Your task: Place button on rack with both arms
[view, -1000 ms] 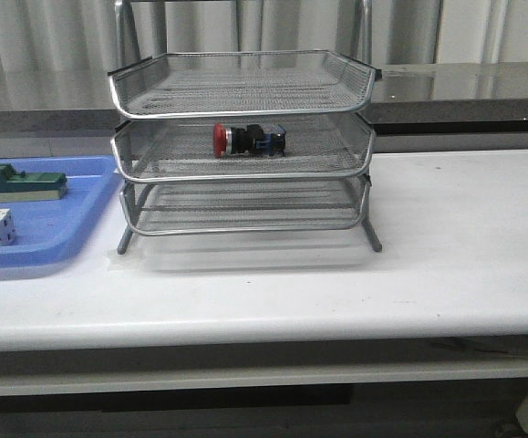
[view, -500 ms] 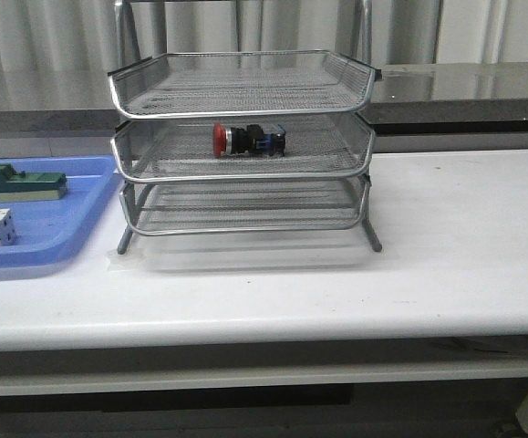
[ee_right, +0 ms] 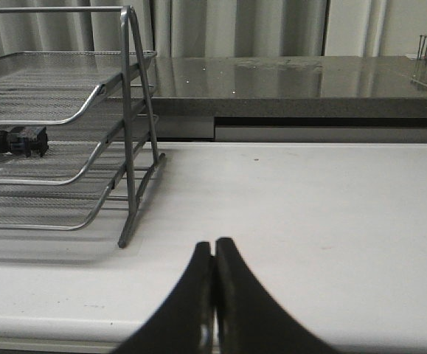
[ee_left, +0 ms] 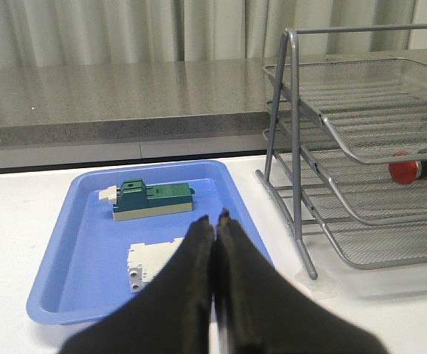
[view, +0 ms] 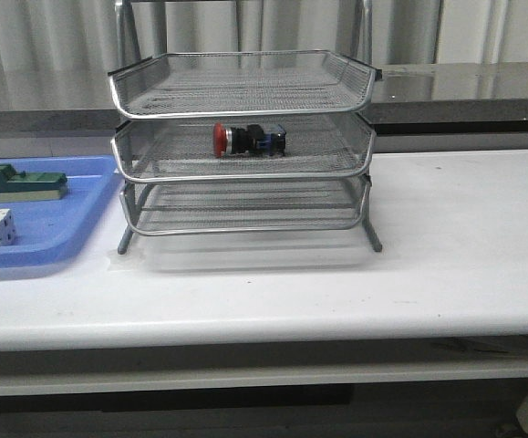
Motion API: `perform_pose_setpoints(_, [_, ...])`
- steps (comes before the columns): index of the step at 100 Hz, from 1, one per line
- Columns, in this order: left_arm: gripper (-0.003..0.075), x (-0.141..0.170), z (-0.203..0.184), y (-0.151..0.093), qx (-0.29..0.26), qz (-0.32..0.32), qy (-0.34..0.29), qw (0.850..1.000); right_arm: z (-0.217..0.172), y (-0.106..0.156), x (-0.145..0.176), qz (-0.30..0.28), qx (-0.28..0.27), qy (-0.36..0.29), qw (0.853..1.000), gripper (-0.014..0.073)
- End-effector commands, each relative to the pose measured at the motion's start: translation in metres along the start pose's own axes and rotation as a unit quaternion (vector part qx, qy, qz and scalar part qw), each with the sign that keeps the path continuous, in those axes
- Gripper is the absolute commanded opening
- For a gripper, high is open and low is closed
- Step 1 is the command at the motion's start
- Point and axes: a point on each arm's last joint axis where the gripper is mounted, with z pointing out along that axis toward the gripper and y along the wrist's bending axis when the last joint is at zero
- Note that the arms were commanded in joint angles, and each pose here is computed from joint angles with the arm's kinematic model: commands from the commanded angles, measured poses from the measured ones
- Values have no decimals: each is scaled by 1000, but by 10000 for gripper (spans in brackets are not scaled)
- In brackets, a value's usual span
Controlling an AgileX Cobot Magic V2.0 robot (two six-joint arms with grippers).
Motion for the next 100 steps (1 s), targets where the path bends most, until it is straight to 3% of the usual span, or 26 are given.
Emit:
perform_pose_setpoints(1, [-21, -16, 0, 2, -13, -8, -48, 999, -3, 0, -15, -3, 4, -58, 998, -57])
perform_pose_setpoints(100, [-21, -16, 0, 2, -13, -8, -48, 999, -3, 0, -13, -3, 4, -50, 999, -57])
